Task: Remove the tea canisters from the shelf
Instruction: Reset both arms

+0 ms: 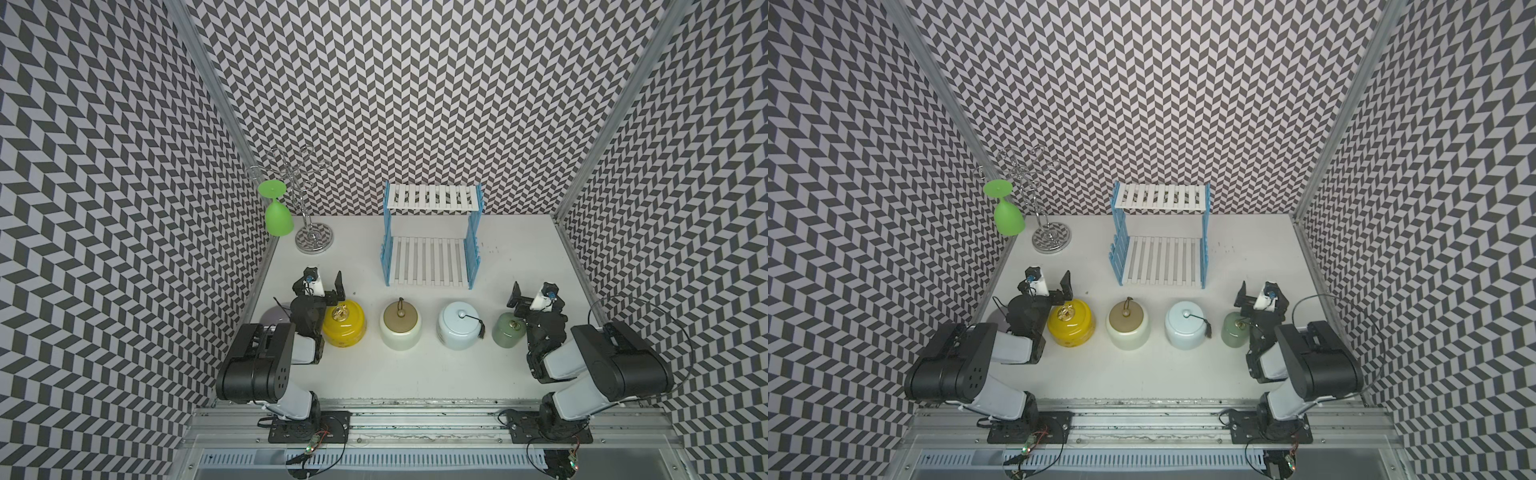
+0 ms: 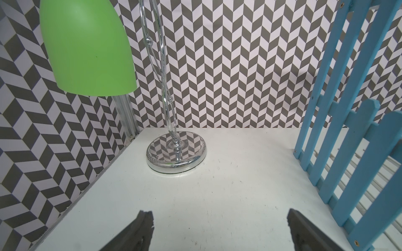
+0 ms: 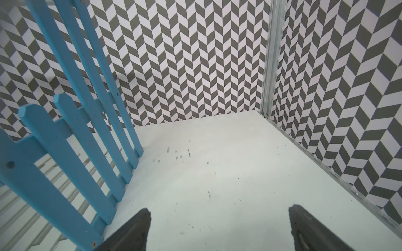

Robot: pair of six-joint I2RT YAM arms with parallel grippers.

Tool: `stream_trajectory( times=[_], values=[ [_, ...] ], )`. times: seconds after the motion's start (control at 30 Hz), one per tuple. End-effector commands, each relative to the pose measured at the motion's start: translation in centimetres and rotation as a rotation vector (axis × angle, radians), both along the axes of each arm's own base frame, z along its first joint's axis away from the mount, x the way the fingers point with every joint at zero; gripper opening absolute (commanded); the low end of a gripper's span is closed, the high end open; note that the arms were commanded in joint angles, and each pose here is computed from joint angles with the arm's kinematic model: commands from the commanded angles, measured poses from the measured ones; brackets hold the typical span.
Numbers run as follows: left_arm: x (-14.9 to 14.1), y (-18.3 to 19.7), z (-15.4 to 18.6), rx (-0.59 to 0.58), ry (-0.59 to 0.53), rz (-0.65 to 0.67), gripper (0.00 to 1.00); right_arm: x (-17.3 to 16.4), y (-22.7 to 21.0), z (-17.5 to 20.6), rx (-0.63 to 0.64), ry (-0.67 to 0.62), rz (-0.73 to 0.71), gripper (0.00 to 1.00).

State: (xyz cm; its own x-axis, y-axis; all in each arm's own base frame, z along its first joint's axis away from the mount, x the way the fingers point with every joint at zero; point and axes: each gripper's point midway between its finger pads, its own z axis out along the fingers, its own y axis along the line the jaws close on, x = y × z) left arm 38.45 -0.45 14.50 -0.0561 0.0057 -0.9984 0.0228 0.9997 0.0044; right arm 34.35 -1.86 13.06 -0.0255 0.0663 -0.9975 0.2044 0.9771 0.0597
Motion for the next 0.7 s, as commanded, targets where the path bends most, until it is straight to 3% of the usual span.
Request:
stream_trajectory(
  times=[0.0, 0.67],
  values=[
    [0.24, 0.15, -0.31, 0.001, 0.015, 0.007, 1.0, 0.44, -0.29, 3.23, 0.014, -0.112, -0.01, 1.0],
    [0.23, 0.12, -0.26, 0.003, 0.013, 0.007, 1.0, 0.08, 0.43, 4.16, -0.01, -0.152, 0.036, 1.0]
  ],
)
